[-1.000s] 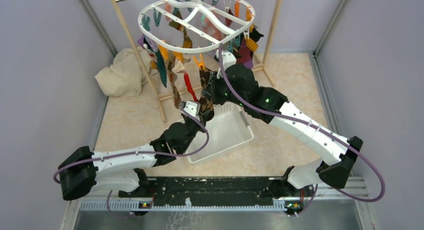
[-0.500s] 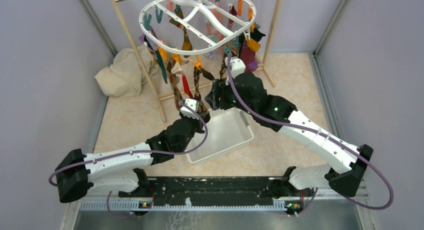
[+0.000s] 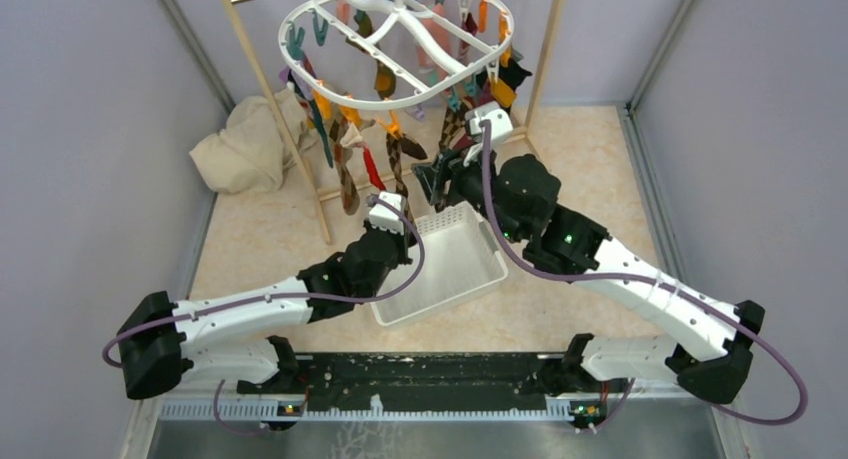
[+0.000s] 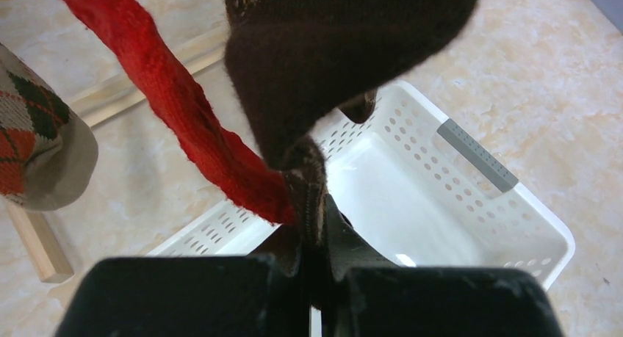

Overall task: Remove the socks clipped to the hanger
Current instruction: Remove the sock from the hanger, then place the sock in the bin.

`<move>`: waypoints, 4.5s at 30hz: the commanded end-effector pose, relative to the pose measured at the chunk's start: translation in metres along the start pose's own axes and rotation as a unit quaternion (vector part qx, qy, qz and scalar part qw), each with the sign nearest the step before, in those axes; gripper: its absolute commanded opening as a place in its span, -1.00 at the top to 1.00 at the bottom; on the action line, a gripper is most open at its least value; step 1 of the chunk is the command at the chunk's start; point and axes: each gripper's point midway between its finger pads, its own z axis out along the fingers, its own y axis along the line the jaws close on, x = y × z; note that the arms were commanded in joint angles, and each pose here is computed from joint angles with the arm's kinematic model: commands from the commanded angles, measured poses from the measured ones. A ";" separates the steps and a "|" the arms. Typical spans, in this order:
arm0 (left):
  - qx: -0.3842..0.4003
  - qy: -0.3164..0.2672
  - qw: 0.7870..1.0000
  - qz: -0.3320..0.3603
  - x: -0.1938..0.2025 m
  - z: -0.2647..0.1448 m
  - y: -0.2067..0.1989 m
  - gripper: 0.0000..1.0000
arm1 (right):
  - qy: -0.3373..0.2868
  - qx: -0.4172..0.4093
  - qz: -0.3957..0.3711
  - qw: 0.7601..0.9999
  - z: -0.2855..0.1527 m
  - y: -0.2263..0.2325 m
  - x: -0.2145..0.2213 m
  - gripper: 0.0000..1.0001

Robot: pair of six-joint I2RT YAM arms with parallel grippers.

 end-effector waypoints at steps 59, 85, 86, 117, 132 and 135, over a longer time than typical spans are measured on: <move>-0.008 0.006 1.000 -0.007 -0.007 -0.011 0.007 1.00 | -0.166 0.067 -0.102 0.979 0.100 0.014 -0.071 0.58; 0.077 0.016 0.997 -0.018 -0.055 -0.030 -0.027 1.00 | -0.114 0.105 -0.054 0.986 0.045 -0.024 -0.028 -0.69; 0.086 0.018 0.996 -0.019 -0.060 -0.033 -0.031 1.00 | -0.112 0.108 -0.048 0.987 0.039 -0.028 -0.025 -0.71; 0.124 0.102 0.980 -0.119 0.043 -0.031 -0.042 0.81 | -0.053 0.186 0.001 0.981 -0.065 -0.096 0.039 -0.88; 0.038 0.217 0.972 -0.084 0.106 -0.035 -0.016 -0.79 | -0.032 0.183 -0.001 0.983 -0.056 -0.094 0.057 -0.90; 0.056 0.195 0.975 -0.090 0.087 -0.041 -0.019 -0.98 | -0.031 0.180 -0.008 0.983 -0.054 -0.093 0.057 -0.91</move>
